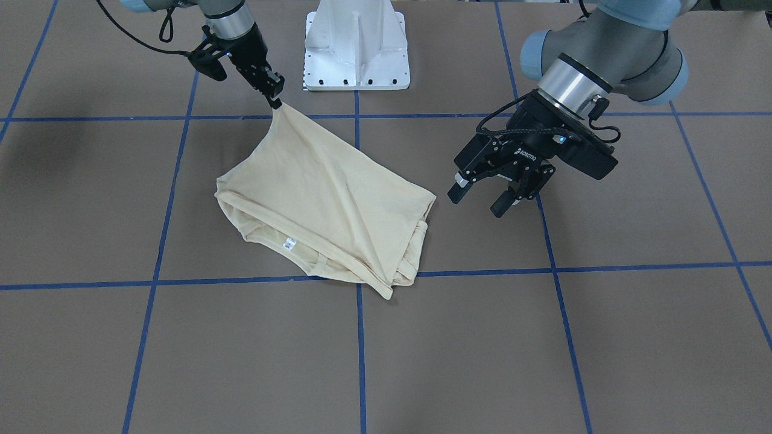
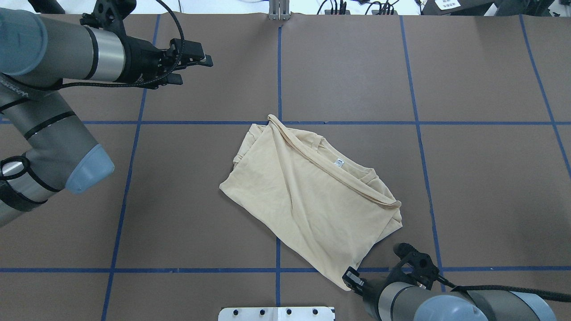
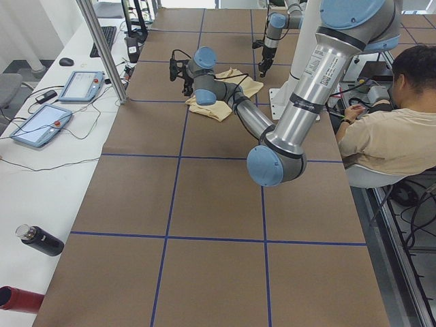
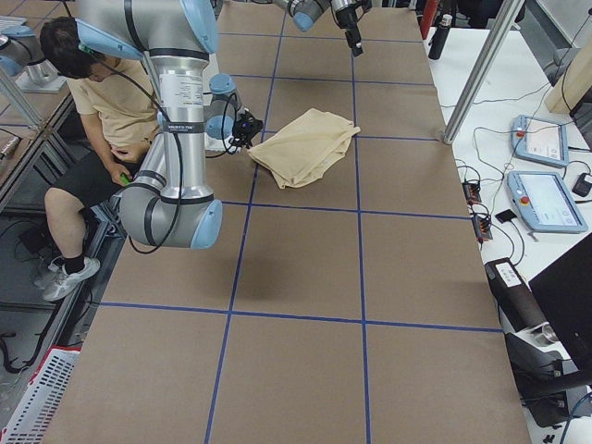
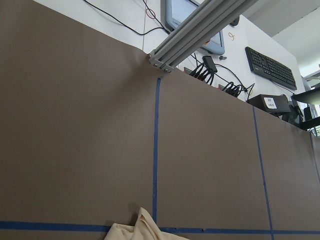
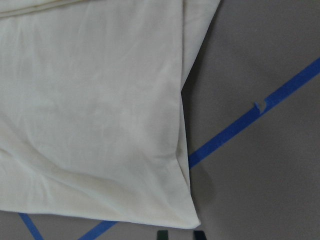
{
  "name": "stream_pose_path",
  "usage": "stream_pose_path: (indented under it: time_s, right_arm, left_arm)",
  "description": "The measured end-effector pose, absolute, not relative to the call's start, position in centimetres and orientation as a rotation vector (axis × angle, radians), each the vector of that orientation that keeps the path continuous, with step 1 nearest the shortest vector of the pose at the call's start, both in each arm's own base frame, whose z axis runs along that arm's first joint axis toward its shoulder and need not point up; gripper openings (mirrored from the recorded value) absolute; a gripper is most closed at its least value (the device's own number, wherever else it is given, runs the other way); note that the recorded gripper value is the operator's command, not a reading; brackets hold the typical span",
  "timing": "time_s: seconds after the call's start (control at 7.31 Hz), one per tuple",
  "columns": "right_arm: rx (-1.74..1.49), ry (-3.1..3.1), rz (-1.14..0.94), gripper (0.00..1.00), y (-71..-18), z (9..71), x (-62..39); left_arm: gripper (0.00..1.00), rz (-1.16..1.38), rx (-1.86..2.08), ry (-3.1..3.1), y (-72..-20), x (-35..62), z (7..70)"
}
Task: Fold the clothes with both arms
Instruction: 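Move the left gripper to the shirt edge while the right gripper releases and lifts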
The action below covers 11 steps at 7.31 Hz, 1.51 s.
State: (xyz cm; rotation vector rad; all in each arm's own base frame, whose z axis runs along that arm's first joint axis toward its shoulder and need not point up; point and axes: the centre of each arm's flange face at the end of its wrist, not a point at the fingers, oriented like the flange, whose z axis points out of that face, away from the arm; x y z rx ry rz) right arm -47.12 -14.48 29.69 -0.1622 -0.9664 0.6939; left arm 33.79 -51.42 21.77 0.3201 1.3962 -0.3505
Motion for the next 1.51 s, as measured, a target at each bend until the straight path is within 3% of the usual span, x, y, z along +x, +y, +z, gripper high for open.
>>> stream_pose_path:
  time_s: [0.27,0.96,1.51]
  right_arm:
    - [-0.124,-0.995,0.738,1.00,-15.9,28.8,-44.5]
    - [-0.013,-1.071,0.925,1.00,-26.3,26.1,-41.8]
    - [-0.038,-1.024,0.867,1.00,-37.2,26.3,-38.8]
  left_arm:
    - [0.99,-0.369,0.251,1.397,-49.5,35.2,23.0]
    - [0.94,-0.394,0.102,1.263,-44.5,42.7,24.5]
    - [0.86,-0.363,0.079,1.221,-41.7,45.7,25.9]
